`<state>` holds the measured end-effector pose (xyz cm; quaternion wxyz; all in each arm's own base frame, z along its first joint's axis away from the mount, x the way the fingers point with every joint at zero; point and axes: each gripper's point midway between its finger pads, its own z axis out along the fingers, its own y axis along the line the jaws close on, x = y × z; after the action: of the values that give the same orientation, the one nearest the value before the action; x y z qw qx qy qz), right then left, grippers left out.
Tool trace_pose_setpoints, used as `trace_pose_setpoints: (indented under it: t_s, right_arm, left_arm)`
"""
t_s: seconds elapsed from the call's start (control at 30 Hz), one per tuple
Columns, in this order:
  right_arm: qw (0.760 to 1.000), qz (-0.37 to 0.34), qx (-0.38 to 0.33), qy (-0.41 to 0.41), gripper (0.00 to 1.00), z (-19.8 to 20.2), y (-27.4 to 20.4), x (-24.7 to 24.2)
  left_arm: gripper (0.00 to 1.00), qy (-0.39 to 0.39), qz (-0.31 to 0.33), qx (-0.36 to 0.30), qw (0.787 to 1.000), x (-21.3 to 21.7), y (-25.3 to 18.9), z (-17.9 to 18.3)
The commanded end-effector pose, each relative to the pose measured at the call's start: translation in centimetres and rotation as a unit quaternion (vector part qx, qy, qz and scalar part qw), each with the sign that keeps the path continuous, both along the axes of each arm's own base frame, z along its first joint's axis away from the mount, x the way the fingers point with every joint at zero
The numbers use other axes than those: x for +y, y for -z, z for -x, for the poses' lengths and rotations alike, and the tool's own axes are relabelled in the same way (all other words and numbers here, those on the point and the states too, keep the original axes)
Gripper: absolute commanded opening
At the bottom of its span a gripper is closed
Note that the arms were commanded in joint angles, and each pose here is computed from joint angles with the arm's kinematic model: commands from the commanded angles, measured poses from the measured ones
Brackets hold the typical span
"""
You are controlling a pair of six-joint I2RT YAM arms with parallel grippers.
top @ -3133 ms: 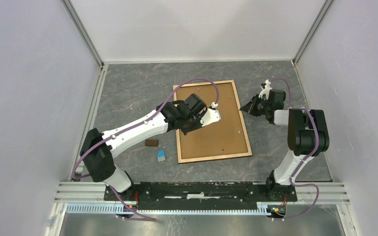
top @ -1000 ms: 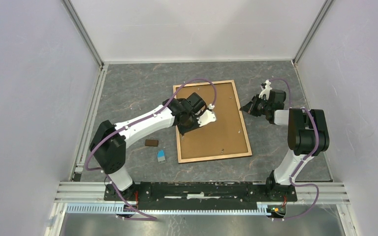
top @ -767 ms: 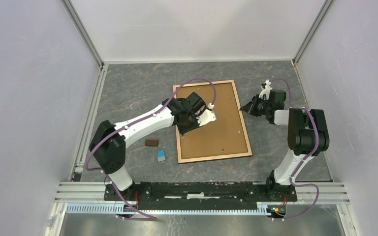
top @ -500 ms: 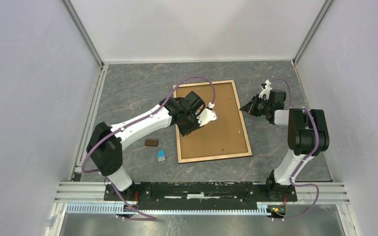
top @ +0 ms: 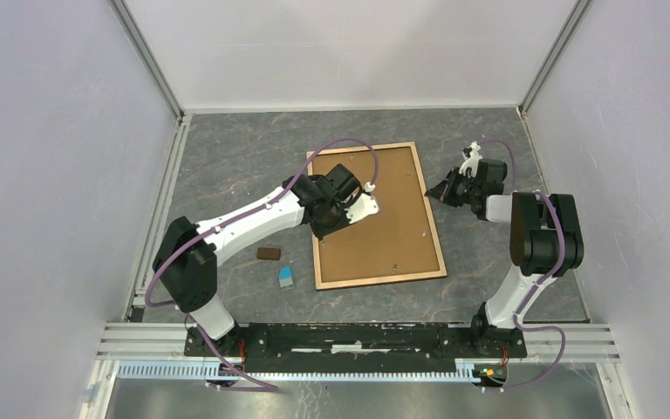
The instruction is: Take the photo out of the frame
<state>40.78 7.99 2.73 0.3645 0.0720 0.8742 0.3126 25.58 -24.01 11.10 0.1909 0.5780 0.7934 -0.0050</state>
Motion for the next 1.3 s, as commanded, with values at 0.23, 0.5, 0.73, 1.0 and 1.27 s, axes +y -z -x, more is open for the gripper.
trace_pose_setpoints:
  t_s: [0.23,0.5,0.73,1.0,1.27]
  right_arm:
    - [0.989,0.027,0.148,0.006,0.00,6.0,6.8,-0.4]
    - [0.988,0.026,0.150,0.008,0.00,6.0,6.8,-0.5]
    - [0.988,0.026,0.149,0.008,0.00,6.0,6.8,-0.5]
    - [0.988,0.027,0.150,0.012,0.00,6.0,6.8,-0.7]
    - [0.988,0.027,0.150,0.012,0.00,6.0,6.8,-0.7]
  left_arm:
    - [0.02,0.012,0.005,0.024,1.000,-0.1,0.5,1.4]
    - [0.02,0.021,0.018,0.028,0.999,-1.3,0.2,2.1]
    - [0.02,0.026,0.010,-0.005,1.000,-1.9,-0.1,1.1]
    - [0.02,0.034,0.004,-0.034,0.999,-2.1,-1.3,0.4]
    - [0.02,0.035,0.008,-0.034,0.999,-2.4,-1.9,0.6]
